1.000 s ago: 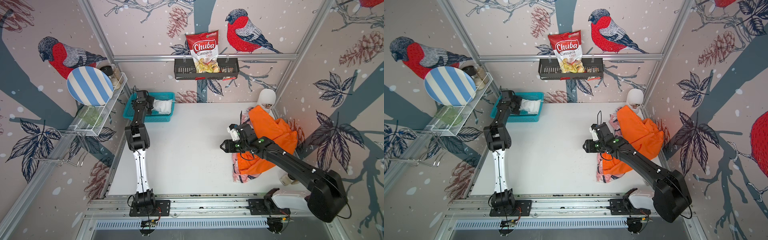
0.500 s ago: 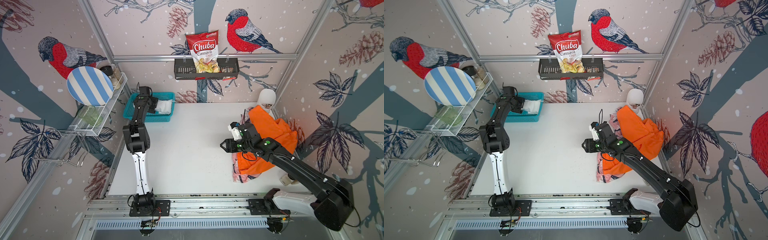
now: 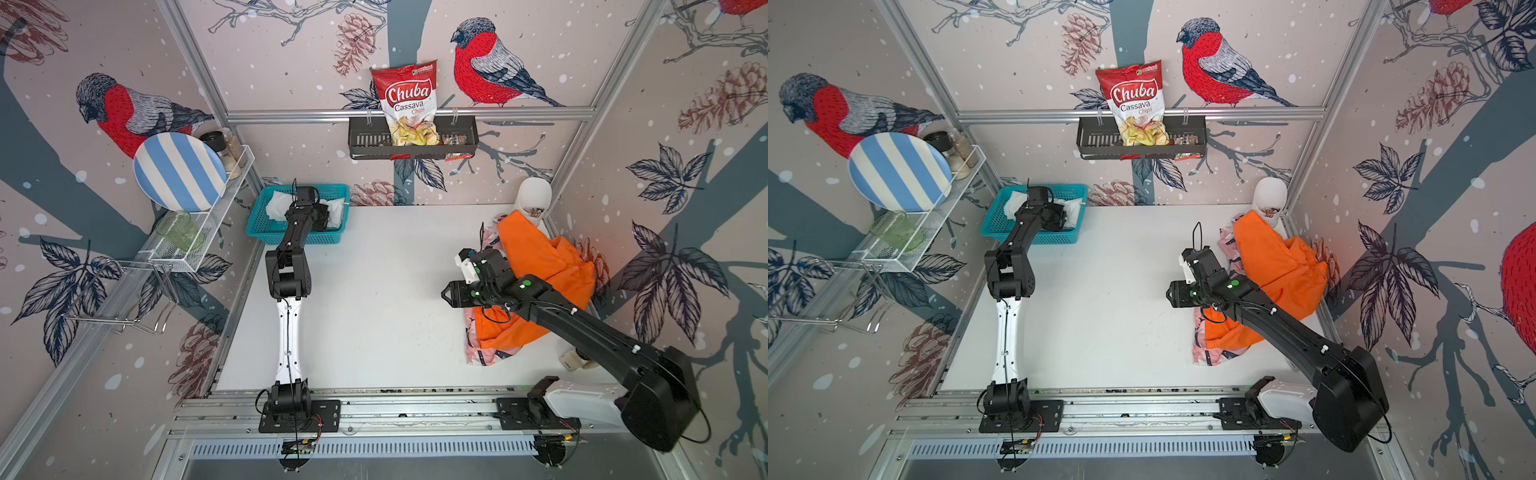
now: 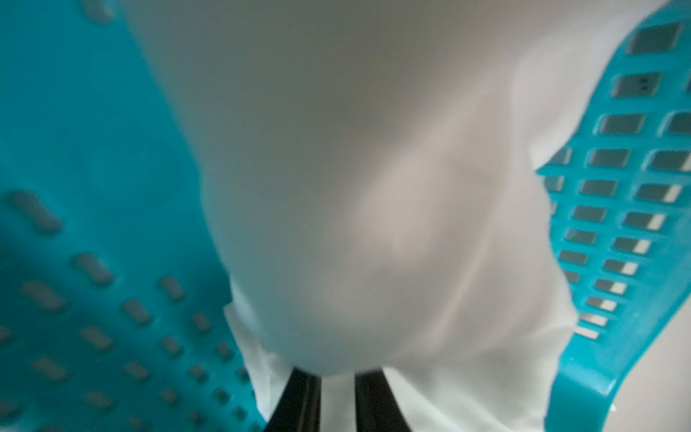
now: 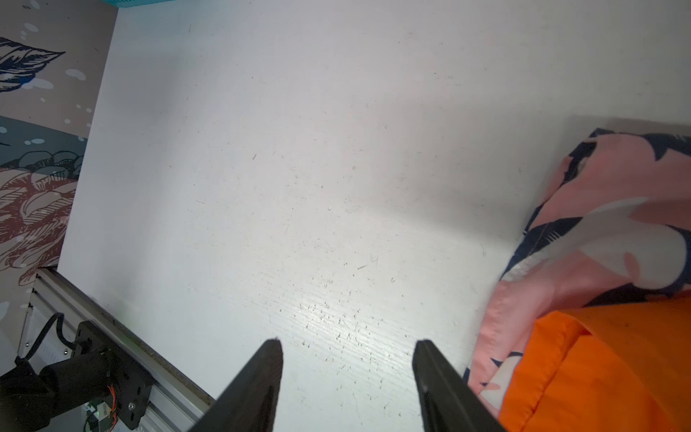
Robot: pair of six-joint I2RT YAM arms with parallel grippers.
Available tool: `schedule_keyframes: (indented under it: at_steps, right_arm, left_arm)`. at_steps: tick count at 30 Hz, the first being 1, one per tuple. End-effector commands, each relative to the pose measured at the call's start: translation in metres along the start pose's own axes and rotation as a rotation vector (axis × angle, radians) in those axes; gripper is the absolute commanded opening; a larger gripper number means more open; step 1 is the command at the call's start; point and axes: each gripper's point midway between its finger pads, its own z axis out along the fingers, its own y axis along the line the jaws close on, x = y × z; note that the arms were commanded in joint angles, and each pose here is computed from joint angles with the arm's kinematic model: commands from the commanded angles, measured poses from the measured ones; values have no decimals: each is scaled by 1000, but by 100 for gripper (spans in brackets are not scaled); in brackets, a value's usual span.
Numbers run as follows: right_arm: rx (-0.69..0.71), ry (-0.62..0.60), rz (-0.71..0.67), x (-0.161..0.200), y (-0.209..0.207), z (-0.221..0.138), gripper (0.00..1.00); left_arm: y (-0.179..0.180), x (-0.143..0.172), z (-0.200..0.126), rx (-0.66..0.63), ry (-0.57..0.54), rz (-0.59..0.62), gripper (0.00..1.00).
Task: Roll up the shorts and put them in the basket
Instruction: Place the shorts in the bin.
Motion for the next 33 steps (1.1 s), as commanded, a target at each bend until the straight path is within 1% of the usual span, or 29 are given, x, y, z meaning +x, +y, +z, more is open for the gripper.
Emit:
schedule_keyframes:
  at_steps: [1, 4, 7, 9, 10, 13, 15, 18, 21, 24, 29, 33]
  right_arm:
    - [19, -18, -2, -4, -3, -1, 61]
    - [19, -28, 5, -4, -4, -6, 61]
    - [7, -43, 6, -6, 0, -14, 61]
    - [-4, -62, 6, -10, 4, -21, 61]
    - [-8, -68, 6, -12, 6, -25, 61]
    - [-20, -91, -5, -17, 13, -36, 61]
    - [-23, -100, -9, -17, 16, -42, 61]
    - [-33, -108, -12, -15, 21, -49, 61]
    - [-34, -109, -13, -10, 22, -52, 61]
    - [-30, -106, -7, -7, 19, -51, 61]
    - [-24, -92, -6, -7, 19, -42, 61]
    - [-17, -79, -4, -8, 18, -35, 61]
  left_arm:
    - [-46, -10, 3, 191, -33, 37, 20]
    - [-50, -8, 1, 200, -18, 50, 24]
    - [-54, 0, -20, 159, 3, 82, 29]
    - [-55, 5, -41, 119, 9, 87, 37]
    - [-55, 6, -51, 102, 7, 83, 38]
    - [-57, 1, -87, 45, -39, 76, 43]
    - [-54, -6, -107, 5, -76, 82, 44]
    - [-40, -24, -127, -71, -125, 77, 44]
    - [-20, -42, -135, -127, -145, 58, 43]
    - [-7, -61, -136, -155, -172, 62, 42]
    - [16, -86, -118, -207, -185, 75, 41]
    - [30, -103, -102, -217, -207, 92, 40]
